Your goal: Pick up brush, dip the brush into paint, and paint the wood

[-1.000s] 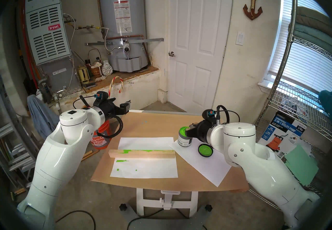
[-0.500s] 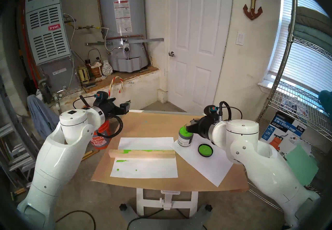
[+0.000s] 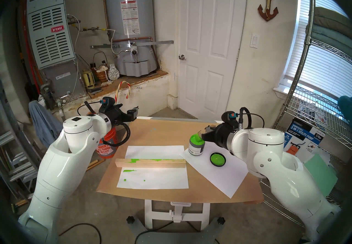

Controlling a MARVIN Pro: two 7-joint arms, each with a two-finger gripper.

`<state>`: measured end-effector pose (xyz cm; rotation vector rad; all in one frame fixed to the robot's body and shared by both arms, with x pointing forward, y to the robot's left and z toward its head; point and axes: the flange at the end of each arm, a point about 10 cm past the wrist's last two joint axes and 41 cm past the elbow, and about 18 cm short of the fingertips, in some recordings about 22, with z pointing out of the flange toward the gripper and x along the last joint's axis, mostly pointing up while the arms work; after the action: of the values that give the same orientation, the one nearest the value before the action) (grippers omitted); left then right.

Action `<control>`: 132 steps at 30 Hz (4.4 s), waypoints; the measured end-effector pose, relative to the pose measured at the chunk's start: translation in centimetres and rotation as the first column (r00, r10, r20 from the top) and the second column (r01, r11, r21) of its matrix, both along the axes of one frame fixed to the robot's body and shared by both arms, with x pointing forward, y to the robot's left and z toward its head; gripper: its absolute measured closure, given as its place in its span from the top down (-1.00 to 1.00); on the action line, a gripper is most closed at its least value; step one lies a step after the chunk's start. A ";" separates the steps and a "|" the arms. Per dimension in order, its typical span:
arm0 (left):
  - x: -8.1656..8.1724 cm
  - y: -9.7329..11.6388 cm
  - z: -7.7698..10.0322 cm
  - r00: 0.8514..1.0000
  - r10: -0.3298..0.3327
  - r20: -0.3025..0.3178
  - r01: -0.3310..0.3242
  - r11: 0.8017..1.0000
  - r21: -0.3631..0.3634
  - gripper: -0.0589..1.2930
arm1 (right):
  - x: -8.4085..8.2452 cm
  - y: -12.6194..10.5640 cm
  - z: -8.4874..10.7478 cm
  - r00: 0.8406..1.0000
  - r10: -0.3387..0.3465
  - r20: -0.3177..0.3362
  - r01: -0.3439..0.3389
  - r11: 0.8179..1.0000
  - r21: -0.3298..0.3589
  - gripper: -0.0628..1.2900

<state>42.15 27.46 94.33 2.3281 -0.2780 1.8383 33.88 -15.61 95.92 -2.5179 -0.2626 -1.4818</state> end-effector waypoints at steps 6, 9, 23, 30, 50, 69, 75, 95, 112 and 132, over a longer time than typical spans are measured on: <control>0.0 0.0 0.0 1.000 0.000 0.000 0.000 1.000 0.000 0.94 | -0.8 -0.1 0.1 1.000 0.002 -0.004 -0.002 1.000 0.013 -0.94; 0.0 0.0 0.0 1.000 0.000 0.000 0.000 1.000 0.000 0.94 | -1.1 -0.1 0.1 1.000 0.003 -0.007 -0.003 1.000 0.019 -0.94; 0.0 0.0 0.0 1.000 0.000 0.000 0.000 1.000 0.000 0.94 | -1.5 0.7 -0.4 1.000 0.022 -0.006 -0.021 0.999 0.040 -0.94; 0.0 0.0 0.0 1.000 0.000 0.000 0.000 1.000 0.000 0.94 | -1.4 1.0 -0.5 1.000 0.024 -0.003 -0.024 0.999 0.048 -0.94; 0.0 0.0 0.0 1.000 0.000 0.000 0.000 1.000 0.000 0.94 | -0.9 0.6 0.1 1.000 -0.004 0.016 0.003 0.998 0.057 -0.95; 0.0 0.0 0.0 1.000 0.000 0.000 0.000 1.000 0.000 0.94 | -1.1 0.3 0.5 1.000 -0.008 -0.010 0.009 0.994 0.113 -0.95; 0.0 0.0 0.0 1.000 0.000 0.000 0.000 1.000 0.000 0.94 | -1.4 0.3 0.3 1.000 -0.009 -0.020 0.012 0.992 0.126 -0.95; 0.0 0.0 0.0 1.000 0.000 0.000 0.000 1.000 0.000 0.94 | -2.2 -0.1 0.3 1.000 -0.017 -0.017 0.020 0.989 0.146 -0.95; 0.0 0.0 0.0 1.000 0.000 0.000 0.000 1.000 0.000 0.94 | -3.2 -0.9 1.5 0.999 -0.051 0.007 0.049 0.985 0.168 -0.95; 0.0 0.0 0.0 1.000 0.000 0.000 0.000 1.000 0.000 0.94 | -3.3 -1.5 1.8 0.997 -0.079 0.012 0.075 0.980 0.185 -0.95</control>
<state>42.15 27.47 94.33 2.3281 -0.2777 1.8384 30.54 -17.13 97.68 -2.3920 -0.0284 -1.4855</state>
